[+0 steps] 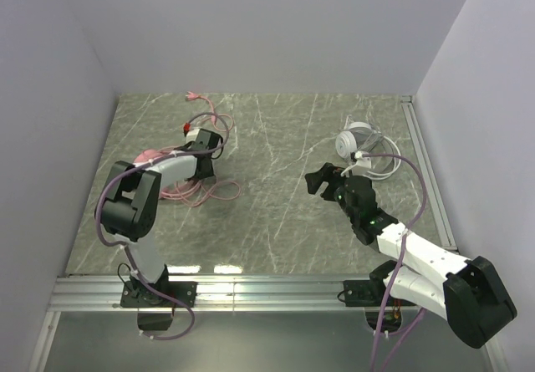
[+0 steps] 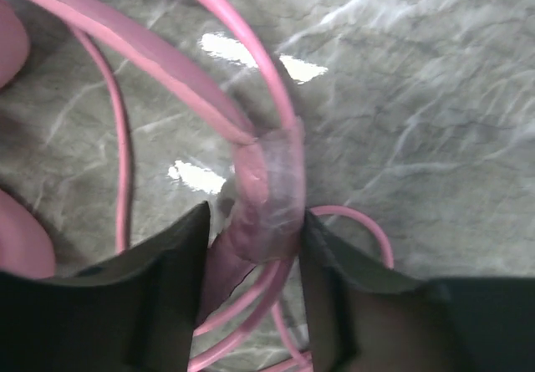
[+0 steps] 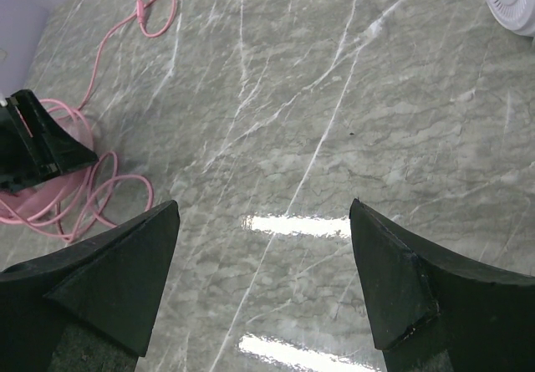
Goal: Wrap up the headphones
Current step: Grab headphones with the left arm, then pass the headphones from the left arm to the right
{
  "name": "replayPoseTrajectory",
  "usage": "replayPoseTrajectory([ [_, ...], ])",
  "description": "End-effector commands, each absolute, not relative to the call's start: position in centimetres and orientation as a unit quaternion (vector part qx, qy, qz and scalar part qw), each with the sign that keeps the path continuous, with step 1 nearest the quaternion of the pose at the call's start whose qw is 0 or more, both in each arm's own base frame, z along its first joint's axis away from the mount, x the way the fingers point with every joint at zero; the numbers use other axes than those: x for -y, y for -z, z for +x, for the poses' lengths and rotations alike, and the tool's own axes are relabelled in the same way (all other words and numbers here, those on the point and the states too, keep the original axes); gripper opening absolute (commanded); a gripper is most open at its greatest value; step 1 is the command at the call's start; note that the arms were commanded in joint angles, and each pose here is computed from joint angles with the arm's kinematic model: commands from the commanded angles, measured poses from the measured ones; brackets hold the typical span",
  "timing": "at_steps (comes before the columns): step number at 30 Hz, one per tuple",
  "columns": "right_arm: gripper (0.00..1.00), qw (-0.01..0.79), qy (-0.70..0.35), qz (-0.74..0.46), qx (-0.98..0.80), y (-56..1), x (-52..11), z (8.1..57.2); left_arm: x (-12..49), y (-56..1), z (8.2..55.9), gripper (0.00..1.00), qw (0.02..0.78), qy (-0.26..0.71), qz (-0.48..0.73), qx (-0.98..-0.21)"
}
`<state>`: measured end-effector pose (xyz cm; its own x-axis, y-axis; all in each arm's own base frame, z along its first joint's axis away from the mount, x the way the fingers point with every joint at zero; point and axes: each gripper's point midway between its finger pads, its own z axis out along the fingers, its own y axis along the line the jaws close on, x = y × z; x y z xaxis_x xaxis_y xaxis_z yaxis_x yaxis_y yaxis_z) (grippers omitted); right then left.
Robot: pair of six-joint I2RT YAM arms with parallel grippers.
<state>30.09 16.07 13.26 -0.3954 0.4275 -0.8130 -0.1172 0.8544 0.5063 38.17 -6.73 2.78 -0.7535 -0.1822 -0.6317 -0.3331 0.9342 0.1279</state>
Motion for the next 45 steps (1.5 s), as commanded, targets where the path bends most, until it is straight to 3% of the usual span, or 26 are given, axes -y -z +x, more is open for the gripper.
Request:
replayPoseTrajectory([
  [1, 0.89, 0.559, -0.254, 0.099, -0.783, -14.5, -16.2, 30.7, 7.9, -2.1, 38.5, 0.45, 0.307, -0.098, -0.123, -0.939],
  [7, 0.89, 0.559, -0.253, 0.100, -0.783, -14.4, -16.1, 30.7, 10.5, -5.4, 38.6, 0.16, 0.338, -0.029, -0.113, -0.934],
  [8, 0.89, 0.559, -0.253, 0.099, -0.783, -14.4, -16.2, 30.6, 11.8, -6.4, 38.4, 0.06, 0.346, -0.008, -0.101, -0.933],
  [10, 0.89, 0.561, -0.254, 0.100, -0.782, -14.6, -16.1, 30.7, 13.7, -9.4, 38.3, 0.00, 0.370, 0.029, -0.088, -0.925],
  [15, 0.89, 0.562, -0.245, 0.110, -0.782, -14.4, -15.7, 30.7, 20.8, -17.4, 37.0, 0.00, 0.403, 0.105, -0.031, -0.909],
  [20, 0.89, 0.570, -0.229, 0.142, -0.776, -14.7, -14.4, 30.8, 31.1, -24.5, 33.2, 0.00, 0.396, 0.281, 0.035, -0.873],
  [25, 0.89, 0.579, -0.208, 0.179, -0.768, -14.6, -12.7, 30.5, 35.0, -29.8, 30.3, 0.00, 0.401, 0.448, 0.030, -0.798],
  [35, 0.87, 0.579, -0.212, 0.170, -0.768, -14.8, -13.0, 30.5, 28.8, -21.7, 30.0, 0.00, 0.328, 0.523, -0.059, -0.784],
  [45, 0.82, 0.577, -0.291, 0.078, -0.759, -16.2, -16.6, 29.5, 27.4, -21.6, 29.4, 0.00, 0.326, 0.541, -0.055, -0.774],
])
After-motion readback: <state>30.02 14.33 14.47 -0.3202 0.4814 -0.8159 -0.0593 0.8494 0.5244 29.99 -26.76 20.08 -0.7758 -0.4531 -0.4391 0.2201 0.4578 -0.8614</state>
